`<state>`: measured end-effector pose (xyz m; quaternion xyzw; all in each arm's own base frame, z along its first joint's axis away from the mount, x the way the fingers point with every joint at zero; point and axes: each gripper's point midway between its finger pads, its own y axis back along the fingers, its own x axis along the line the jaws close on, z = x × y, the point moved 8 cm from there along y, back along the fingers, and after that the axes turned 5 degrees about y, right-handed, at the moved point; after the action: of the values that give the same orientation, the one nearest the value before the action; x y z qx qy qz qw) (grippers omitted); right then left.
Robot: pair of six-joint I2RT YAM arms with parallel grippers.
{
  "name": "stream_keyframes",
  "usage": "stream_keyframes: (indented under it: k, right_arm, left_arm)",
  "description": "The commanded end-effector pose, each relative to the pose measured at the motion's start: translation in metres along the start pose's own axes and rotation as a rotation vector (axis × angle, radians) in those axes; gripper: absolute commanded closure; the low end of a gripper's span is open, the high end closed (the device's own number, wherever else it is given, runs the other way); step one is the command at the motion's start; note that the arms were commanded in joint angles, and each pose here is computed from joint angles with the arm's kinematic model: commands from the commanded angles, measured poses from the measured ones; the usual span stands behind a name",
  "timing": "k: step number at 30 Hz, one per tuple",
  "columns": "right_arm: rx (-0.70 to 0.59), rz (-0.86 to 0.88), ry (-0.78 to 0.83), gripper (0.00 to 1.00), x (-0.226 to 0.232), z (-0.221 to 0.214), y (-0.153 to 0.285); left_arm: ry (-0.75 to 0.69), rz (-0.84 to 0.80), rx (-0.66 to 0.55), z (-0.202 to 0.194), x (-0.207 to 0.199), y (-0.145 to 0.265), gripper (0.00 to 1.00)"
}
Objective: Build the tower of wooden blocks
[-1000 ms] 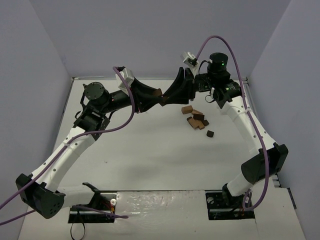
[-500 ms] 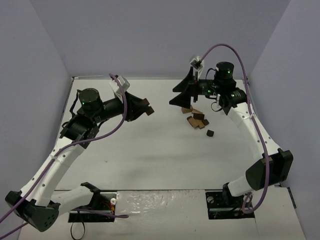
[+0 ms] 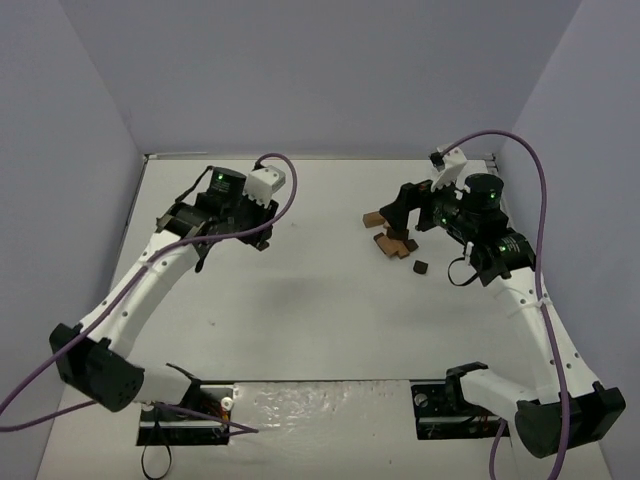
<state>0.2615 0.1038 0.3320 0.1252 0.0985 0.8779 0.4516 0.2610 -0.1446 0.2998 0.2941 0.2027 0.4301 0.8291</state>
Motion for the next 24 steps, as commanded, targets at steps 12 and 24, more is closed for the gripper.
stream_keyframes:
  k: [12,24]
  right_arm:
    - [0.073,-0.277,-0.026,0.09,-0.016,-0.031,0.024]
    - [0.152,-0.229,-0.030,0.07,-0.012,-0.052,0.012]
  left_arm:
    - [-0.135,0.052,0.367,-0.009,0.031,-0.129,1.00]
    - [-0.125,-0.004,0.464,-0.027,0.034,-0.182,0.75]
